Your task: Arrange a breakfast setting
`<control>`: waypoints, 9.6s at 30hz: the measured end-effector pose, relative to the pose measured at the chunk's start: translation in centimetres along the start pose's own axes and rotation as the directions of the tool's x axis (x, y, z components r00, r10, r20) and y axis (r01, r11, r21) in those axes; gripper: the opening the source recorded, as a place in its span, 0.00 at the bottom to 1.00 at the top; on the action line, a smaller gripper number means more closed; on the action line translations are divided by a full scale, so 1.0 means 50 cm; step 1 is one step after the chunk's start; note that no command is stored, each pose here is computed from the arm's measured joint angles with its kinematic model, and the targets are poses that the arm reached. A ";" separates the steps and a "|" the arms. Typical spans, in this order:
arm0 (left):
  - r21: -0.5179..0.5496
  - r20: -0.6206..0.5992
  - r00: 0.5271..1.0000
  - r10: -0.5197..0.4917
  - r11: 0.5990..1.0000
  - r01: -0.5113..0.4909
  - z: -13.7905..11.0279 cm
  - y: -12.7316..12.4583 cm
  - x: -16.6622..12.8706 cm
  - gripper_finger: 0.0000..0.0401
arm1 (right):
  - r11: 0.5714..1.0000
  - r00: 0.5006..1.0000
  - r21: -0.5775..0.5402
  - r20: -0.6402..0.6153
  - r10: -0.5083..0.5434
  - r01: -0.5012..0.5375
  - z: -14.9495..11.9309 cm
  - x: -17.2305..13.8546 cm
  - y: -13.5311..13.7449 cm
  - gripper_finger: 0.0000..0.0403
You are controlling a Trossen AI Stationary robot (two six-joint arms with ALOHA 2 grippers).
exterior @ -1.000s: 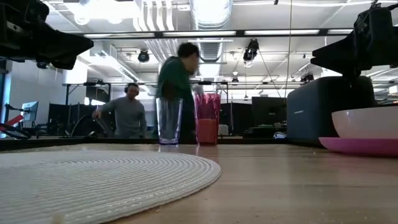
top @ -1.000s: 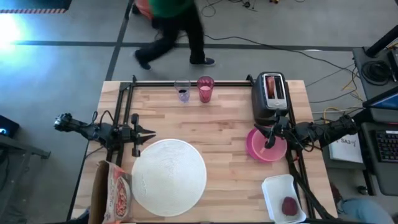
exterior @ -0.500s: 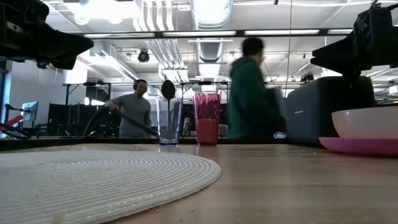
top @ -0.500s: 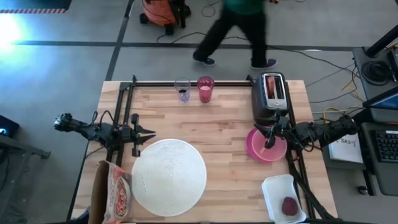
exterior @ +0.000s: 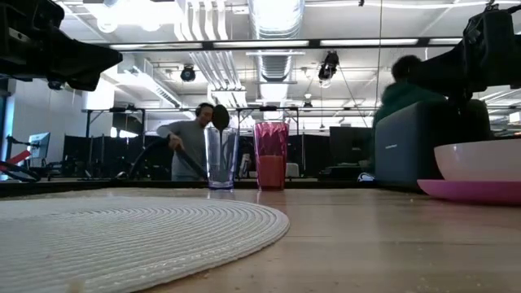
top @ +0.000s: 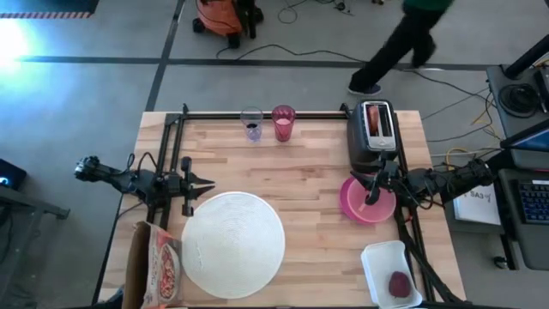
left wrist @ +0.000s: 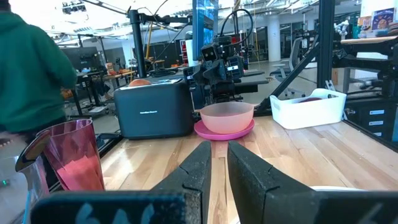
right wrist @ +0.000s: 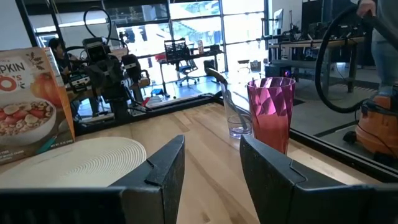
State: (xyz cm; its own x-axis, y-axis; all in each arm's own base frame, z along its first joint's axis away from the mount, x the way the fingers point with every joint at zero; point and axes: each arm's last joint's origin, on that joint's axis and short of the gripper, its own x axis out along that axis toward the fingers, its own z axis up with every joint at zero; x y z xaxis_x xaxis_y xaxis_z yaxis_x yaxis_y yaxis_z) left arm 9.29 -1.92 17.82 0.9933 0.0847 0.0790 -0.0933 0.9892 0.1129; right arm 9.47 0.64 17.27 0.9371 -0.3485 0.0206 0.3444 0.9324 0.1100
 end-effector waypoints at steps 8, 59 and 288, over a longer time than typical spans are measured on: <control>0.000 0.000 1.000 0.000 1.000 0.000 0.000 0.000 0.000 0.09 | 1.000 1.000 -0.001 0.000 0.000 0.000 0.000 0.000 0.000 0.36; 0.000 0.000 1.000 0.000 1.000 0.000 0.000 0.000 0.000 0.09 | 1.000 1.000 -0.002 0.000 0.000 0.000 0.000 0.000 0.000 0.36; 0.003 -1.000 -0.002 0.002 0.879 -0.477 0.262 -0.050 0.554 0.49 | 1.000 1.000 -0.001 0.000 -0.001 0.001 0.000 0.000 0.000 0.36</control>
State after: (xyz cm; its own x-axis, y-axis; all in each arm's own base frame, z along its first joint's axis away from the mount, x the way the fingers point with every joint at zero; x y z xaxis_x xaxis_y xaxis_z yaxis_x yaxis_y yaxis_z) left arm 36.15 -3.62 32.68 0.0668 0.1215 -0.9903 -0.5555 0.8290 0.0642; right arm 9.47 0.64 17.27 0.9368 -0.3493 0.0204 0.3452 0.9322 0.1087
